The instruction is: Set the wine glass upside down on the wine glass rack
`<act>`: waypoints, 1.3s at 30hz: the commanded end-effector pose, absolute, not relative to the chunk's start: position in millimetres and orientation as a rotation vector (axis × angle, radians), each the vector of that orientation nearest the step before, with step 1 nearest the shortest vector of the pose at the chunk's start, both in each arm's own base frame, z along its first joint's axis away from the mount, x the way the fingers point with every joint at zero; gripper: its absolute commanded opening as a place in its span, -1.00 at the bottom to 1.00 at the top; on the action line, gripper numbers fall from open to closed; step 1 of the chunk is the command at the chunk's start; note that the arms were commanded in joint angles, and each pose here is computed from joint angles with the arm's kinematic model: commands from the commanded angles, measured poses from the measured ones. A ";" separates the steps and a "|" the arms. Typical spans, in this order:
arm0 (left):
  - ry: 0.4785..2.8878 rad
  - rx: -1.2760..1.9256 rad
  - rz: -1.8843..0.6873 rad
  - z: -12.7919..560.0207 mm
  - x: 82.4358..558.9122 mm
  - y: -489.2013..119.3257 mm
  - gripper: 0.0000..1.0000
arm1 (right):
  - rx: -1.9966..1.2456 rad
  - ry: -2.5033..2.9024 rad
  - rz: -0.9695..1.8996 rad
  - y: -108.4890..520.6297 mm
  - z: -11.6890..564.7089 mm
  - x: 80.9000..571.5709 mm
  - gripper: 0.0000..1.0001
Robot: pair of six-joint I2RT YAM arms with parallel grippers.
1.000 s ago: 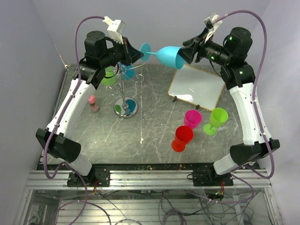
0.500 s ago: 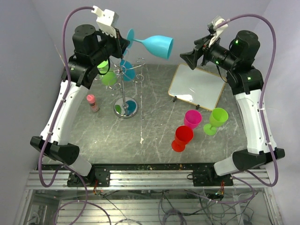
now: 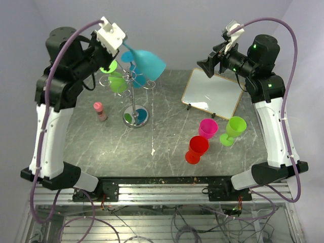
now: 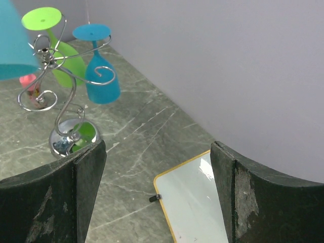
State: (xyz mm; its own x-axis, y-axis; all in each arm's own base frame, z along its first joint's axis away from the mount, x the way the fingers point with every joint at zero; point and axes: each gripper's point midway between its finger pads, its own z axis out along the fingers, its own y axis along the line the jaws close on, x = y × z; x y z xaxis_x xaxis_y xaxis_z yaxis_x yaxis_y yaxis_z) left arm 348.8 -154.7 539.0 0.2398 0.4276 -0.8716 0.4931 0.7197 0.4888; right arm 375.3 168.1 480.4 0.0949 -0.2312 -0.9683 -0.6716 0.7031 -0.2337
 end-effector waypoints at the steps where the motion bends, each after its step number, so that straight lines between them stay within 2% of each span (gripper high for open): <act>1: 1.323 1.178 0.091 516.9 302.7 -139.7 -0.86 | -0.787 1.469 0.365 163.1 481.9 370.2 0.67; 9: 1.330 1.506 0.251 470.5 266.4 -99.9 -0.86 | -0.790 1.471 0.390 162.6 478.5 369.0 0.68; 16: 1.398 1.611 0.386 446.1 260.4 -68.5 -0.86 | -0.788 1.475 0.395 161.0 475.6 370.1 0.68; 39: 1.436 1.571 0.485 423.1 336.2 -72.7 -0.86 | -0.788 1.485 0.405 157.2 469.5 372.4 0.68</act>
State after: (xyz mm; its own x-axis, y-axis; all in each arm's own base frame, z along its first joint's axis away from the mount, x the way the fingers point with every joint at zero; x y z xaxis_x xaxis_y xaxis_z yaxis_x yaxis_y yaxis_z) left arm 321.8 -70.5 413.3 0.2326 0.9272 -0.2937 0.6151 0.0937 0.7829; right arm 375.3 158.5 461.7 0.0559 -0.2344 -0.9705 -0.6874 0.6959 -0.2077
